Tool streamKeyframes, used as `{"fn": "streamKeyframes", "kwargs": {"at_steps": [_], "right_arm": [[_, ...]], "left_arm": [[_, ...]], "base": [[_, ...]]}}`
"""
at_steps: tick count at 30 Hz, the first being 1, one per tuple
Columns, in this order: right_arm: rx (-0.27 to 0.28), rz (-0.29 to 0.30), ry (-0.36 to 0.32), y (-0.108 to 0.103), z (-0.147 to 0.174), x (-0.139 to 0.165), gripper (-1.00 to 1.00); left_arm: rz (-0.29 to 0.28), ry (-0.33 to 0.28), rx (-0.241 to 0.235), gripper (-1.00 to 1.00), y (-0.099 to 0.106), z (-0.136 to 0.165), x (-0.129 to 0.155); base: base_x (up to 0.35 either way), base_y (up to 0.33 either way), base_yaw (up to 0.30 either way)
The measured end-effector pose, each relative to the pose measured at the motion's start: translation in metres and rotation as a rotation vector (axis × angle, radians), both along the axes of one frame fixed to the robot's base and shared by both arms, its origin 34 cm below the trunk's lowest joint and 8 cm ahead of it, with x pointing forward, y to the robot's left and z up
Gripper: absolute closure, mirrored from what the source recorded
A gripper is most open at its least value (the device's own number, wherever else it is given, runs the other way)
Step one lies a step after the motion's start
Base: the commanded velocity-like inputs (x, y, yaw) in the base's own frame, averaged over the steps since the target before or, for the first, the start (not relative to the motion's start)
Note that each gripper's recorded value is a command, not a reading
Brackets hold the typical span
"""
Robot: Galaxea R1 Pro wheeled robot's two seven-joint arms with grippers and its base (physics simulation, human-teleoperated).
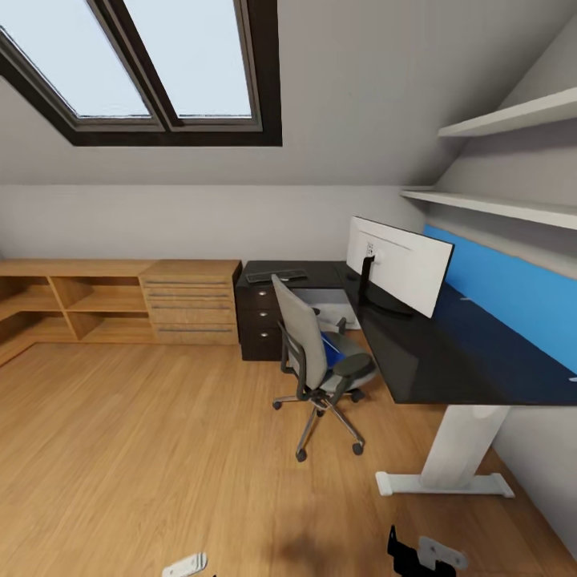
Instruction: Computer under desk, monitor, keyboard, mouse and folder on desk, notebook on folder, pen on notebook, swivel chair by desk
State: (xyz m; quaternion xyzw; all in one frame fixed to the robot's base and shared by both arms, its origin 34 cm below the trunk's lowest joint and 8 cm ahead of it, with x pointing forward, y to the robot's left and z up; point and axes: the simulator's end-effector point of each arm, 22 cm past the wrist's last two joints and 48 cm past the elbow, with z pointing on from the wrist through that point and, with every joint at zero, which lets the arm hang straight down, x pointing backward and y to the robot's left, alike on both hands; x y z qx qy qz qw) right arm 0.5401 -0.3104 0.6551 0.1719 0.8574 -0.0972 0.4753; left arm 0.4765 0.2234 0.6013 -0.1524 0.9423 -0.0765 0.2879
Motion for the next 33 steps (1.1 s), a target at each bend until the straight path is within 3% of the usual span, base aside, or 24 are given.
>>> {"fn": "streamKeyframes", "kwargs": {"at_steps": [4,11,18,33], "right_arm": [[-0.001,-0.005,-0.002,-0.001,-0.007,-0.003,-1.00],[-0.006,-0.013,0.001,-0.007,-0.018,-0.005,-1.00],[-0.024,-0.025,-0.001,-0.023,-0.026,-0.005,-1.00],[-0.031,-0.026,-0.013,-0.027,-0.047,-0.002,-1.00]], "left_arm": [[0.013,-0.013,0.009,-1.00,0.003,-0.007,-0.002],[0.003,0.023,0.012,-1.00,0.000,-0.028,-0.018],[0.003,0.025,0.013,-1.00,0.000,-0.039,-0.019],[0.002,0.025,0.014,-1.00,0.001,-0.063,-0.019]], "base": [[0.000,0.000,0.000],[0.000,0.000,0.000],[0.000,0.000,0.000],[0.000,0.000,0.000]]}}
